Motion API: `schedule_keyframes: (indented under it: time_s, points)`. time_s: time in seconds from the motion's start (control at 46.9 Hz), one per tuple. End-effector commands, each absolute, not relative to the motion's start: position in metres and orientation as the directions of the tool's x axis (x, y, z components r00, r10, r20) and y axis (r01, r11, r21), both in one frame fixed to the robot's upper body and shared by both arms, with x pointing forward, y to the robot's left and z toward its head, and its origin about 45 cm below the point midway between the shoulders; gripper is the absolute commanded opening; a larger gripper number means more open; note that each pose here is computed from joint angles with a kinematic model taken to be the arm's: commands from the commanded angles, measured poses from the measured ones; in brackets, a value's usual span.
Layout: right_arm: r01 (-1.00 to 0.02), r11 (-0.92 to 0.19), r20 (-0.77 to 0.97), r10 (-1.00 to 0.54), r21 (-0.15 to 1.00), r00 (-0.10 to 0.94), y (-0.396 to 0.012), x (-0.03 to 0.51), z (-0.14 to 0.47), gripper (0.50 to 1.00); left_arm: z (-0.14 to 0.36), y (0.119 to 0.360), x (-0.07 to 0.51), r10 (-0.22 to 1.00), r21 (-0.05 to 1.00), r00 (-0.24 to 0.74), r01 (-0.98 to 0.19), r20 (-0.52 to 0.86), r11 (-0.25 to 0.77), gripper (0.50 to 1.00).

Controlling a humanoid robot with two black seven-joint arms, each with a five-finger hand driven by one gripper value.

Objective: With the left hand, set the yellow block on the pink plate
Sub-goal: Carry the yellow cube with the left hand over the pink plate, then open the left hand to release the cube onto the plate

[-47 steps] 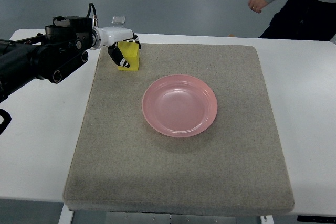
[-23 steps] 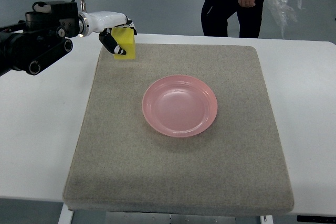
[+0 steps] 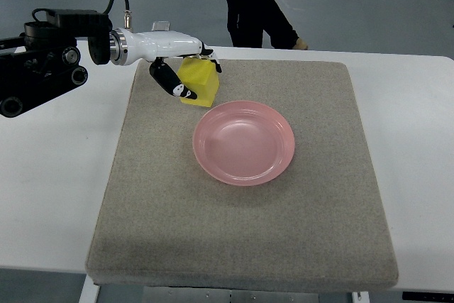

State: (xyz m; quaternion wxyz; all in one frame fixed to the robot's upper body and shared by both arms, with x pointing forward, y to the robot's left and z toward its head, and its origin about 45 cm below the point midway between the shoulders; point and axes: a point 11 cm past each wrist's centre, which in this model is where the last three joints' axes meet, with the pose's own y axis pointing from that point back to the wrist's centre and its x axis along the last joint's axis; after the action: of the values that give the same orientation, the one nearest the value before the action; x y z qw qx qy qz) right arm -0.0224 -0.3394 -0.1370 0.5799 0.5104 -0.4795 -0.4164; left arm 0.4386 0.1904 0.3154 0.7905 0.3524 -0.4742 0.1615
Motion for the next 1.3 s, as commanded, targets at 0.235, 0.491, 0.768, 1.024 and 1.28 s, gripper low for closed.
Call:
schedule_keyframes:
  time_s: [0.235,0.491,0.768,1.024,1.28]
  points:
    - [-0.006,0.132,0.131,-0.973,0.991,0.192,-0.339,-0.022,-0.137,0.924,0.31,0.148,0.412,-0.238,0.434,0.418,-0.476,0.877,0.765,0.5]
    - [-0.006,0.132,0.131,-0.973,0.991,0.192,-0.339,-0.022,-0.137,0.924,0.288,0.114,0.405,-0.276,0.455,0.421,-0.42,0.864,0.785,0.5]
    - [-0.006,0.132,0.131,-0.973,0.991,0.192,-0.339,-0.022,-0.137,0.924,0.269,0.114,0.412,-0.299,0.491,0.438,-0.432,0.848,0.757,0.525]
    - [-0.006,0.132,0.131,-0.973,0.991,0.192,-0.339,-0.022,-0.137,0.924,0.255,0.108,0.413,-0.295,0.5,0.46,-0.43,0.838,0.752,0.833]
    - [-0.006,0.132,0.131,-0.972,0.991,0.194,-0.339,-0.022,-0.137,0.924,0.258,0.107,0.413,-0.289,0.495,0.459,-0.429,0.84,0.756,0.992]
